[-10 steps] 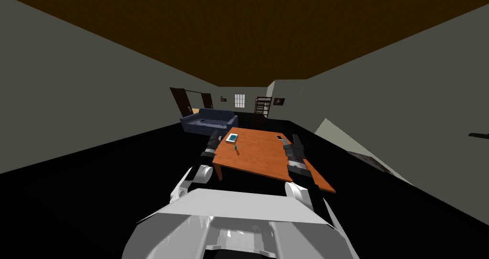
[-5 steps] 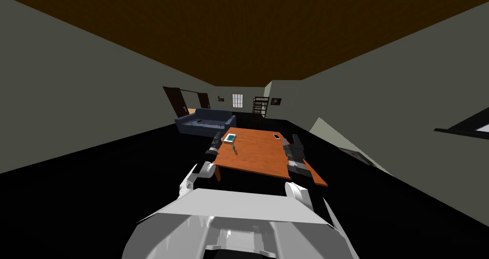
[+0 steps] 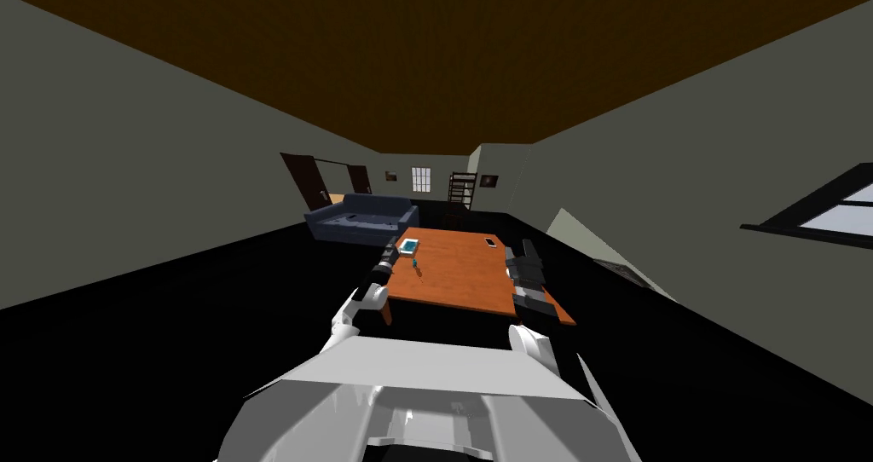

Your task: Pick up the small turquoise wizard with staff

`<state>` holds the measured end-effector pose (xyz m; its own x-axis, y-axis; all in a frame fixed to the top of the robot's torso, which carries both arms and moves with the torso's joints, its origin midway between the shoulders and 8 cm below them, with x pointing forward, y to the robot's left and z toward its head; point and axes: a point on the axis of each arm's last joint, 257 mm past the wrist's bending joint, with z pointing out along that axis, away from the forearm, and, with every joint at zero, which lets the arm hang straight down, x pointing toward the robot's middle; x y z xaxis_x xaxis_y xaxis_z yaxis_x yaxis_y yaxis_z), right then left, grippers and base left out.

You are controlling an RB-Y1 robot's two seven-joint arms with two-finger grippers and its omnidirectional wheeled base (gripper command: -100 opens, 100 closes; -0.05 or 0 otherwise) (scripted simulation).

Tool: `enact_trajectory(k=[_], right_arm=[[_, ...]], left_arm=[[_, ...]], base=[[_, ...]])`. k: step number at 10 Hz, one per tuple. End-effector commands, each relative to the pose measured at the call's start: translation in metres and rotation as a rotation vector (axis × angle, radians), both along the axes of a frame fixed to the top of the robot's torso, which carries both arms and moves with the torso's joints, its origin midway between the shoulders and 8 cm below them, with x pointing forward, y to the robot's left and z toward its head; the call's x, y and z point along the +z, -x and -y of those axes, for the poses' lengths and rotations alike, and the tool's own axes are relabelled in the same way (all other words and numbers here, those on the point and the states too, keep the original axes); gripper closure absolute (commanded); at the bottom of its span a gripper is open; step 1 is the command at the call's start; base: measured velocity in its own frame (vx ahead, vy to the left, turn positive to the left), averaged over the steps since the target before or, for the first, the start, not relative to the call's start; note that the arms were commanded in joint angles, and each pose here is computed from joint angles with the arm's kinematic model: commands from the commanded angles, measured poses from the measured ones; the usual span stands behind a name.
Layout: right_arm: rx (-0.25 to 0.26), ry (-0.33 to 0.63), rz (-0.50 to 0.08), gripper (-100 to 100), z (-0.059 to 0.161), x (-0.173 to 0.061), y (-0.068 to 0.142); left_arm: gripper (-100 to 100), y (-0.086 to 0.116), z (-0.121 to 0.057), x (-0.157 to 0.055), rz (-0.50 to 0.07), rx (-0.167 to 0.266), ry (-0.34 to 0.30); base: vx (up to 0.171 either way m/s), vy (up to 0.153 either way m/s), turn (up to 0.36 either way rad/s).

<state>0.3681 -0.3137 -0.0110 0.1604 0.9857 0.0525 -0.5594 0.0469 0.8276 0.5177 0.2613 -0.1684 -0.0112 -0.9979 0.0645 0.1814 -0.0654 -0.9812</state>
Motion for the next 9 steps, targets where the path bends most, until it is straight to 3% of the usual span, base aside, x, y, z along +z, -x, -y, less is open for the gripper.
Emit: enact_trajectory(k=[1, 9], right_arm=[[0.000, 0.000, 0.000, 0, 0.000, 0.000, 0.000], [0.000, 0.000, 0.000, 0, 0.000, 0.000, 0.000]], left_arm=[[-100, -0.009, 0.002, -0.016, -0.041, -0.003, 0.014], [-100, -0.041, 0.004, -0.075, -0.191, -0.008, 0.081]], base=[[-0.003, -0.011, -0.071], [0.004, -0.011, -0.042]])
